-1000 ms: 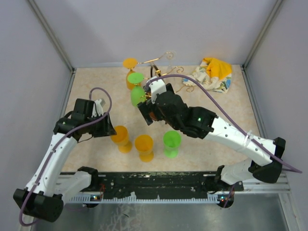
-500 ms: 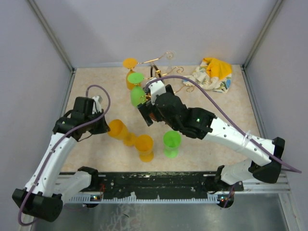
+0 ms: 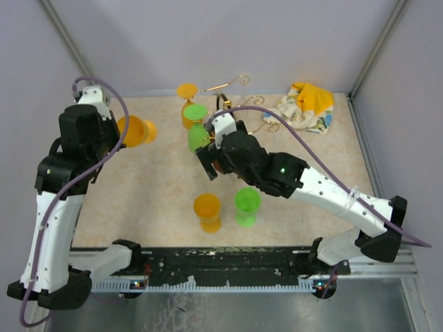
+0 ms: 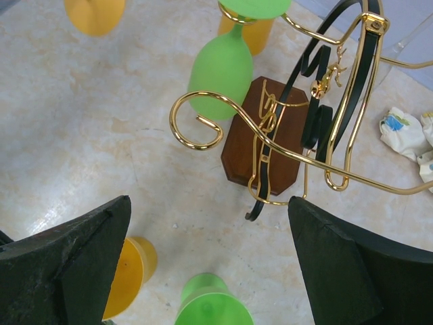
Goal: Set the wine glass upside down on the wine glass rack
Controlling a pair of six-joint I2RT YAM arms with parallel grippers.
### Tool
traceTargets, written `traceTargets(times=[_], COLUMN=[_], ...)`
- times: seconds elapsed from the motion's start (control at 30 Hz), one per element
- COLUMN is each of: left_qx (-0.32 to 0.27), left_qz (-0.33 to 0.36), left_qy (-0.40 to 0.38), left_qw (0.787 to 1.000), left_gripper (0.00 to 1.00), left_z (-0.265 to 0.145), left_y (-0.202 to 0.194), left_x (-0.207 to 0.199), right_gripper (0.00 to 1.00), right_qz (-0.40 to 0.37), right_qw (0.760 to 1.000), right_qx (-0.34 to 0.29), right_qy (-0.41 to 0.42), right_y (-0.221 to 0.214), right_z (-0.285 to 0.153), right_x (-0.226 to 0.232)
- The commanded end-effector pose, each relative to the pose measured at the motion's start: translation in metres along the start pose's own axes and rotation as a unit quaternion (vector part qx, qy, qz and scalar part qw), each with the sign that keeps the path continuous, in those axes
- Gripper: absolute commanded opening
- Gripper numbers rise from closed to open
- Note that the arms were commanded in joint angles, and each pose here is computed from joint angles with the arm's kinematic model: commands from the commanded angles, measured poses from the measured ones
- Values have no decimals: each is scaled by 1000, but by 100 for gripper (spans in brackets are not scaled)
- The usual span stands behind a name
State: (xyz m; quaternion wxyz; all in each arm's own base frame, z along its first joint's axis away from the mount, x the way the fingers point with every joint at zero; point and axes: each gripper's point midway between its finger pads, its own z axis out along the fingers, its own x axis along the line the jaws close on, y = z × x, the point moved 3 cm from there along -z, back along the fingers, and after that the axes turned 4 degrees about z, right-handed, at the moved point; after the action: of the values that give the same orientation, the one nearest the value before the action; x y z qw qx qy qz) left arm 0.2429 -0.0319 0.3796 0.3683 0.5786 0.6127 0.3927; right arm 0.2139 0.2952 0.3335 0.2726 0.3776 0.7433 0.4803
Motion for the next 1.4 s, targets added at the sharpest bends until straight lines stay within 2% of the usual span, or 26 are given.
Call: traceTargets(times=[0.0, 0.17, 0.33, 0.53, 0.73, 1.03, 1.27, 1.37], left_qx=[-85, -240, -366, -506, -615, -656, -664, -660], left_qz=[44, 66, 102, 109, 86, 69, 64, 55], left_qy=[62, 7, -29, -119, -201, -207, -212, -215], left_qw=[993, 968, 925, 848, 758, 722, 715, 717], left_gripper=[0, 0, 0, 0, 0, 0, 0, 0], left_z=[-7, -7, 0, 2, -17, -12, -2, 2], left_y=[51, 108, 152, 173, 158, 129, 119, 112], left_x=[21, 0, -22, -62, -92, -107, -117, -119], right_gripper=[99, 99, 99, 99, 97, 80, 71, 70], right_qz=[44, 125, 180, 287, 359, 417, 418, 426], right_qw=[998, 985, 963, 906, 847, 788, 771, 769], right_qx=[-41, -83, -146, -213, -231, -237, -262, -257], right_qy=[25, 86, 138, 226, 318, 386, 403, 401], right_y=[37, 84, 140, 177, 189, 201, 212, 207], right_z=[0, 9, 2, -10, -4, 26, 26, 44], right_x=[3, -22, -59, -93, -101, -101, -93, -90])
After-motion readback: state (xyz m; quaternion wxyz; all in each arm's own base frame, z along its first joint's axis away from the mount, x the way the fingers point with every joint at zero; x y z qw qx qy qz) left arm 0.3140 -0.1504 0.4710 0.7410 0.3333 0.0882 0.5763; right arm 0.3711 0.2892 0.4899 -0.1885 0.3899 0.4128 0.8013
